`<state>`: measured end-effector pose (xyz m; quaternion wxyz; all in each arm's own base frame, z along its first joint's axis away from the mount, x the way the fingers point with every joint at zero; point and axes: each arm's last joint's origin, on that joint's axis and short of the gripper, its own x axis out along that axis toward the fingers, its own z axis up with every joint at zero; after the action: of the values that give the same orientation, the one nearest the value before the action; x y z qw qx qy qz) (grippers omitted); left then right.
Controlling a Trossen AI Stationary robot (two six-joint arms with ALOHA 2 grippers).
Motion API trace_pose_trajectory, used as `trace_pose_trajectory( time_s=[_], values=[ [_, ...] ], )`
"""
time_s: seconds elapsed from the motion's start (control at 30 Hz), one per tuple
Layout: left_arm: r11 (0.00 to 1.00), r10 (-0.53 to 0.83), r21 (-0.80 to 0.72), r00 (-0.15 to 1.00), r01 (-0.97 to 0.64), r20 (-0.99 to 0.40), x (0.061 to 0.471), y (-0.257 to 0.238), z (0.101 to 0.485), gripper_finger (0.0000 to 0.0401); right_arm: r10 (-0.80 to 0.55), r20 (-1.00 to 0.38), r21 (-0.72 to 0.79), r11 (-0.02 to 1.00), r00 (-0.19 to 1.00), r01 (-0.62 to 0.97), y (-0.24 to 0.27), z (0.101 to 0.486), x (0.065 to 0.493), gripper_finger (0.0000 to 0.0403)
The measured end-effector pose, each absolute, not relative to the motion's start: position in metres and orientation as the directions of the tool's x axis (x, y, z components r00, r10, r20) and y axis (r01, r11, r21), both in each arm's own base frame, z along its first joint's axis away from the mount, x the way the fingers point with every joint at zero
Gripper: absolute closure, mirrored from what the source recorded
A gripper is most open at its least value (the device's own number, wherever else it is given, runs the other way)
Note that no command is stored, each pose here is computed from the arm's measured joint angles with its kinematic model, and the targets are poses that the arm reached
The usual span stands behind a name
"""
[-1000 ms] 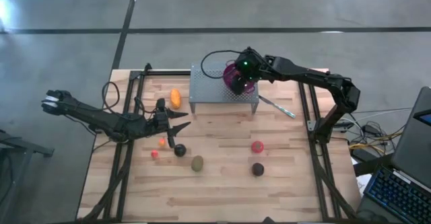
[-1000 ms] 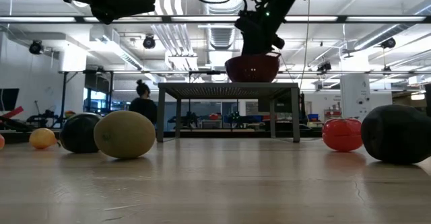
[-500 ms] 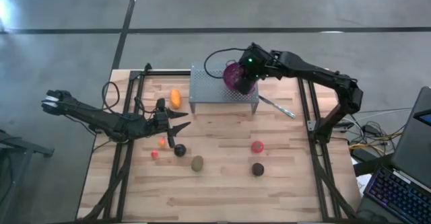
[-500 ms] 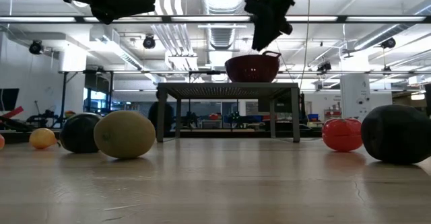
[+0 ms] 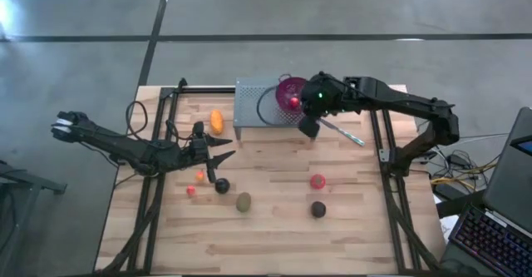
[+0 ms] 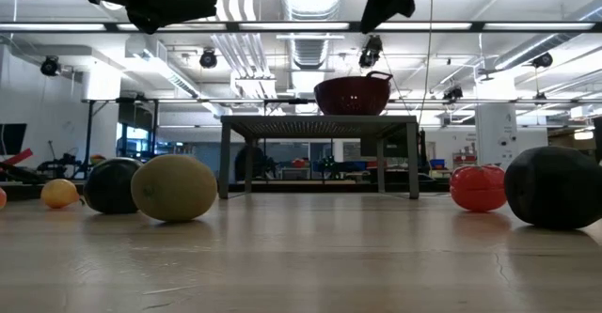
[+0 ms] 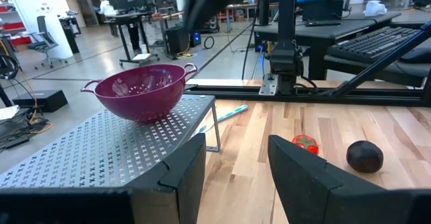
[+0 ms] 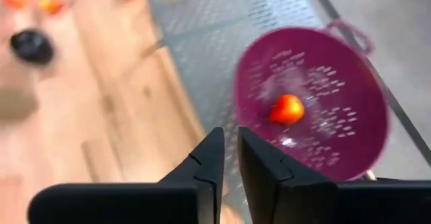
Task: Pick & Place Fruit
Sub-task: Put the tomato into the purple strainer bowl on the shelf
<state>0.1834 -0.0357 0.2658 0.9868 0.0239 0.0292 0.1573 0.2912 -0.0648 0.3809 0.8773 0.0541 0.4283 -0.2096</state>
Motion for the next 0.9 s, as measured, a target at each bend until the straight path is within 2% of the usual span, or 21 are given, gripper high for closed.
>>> trace_pose_trajectory(
  time_s=[0.43, 0.9],
  values=[
    [0.949, 0.312, 0.056, 0.949, -0.309, -0.05, 0.183, -0.036, 0.266, 0.0233, -0.228, -0.8, -0.097, 0.962, 0.555, 0.256, -0.016, 0.375, 0.295, 0.0392],
    [0.949, 0.312, 0.056, 0.949, -0.309, -0.05, 0.183, -0.036, 0.266, 0.0233, -0.241, -0.795, -0.113, 0.96, 0.556, 0.255, -0.006, 0.374, 0.295, 0.0394]
  ],
)
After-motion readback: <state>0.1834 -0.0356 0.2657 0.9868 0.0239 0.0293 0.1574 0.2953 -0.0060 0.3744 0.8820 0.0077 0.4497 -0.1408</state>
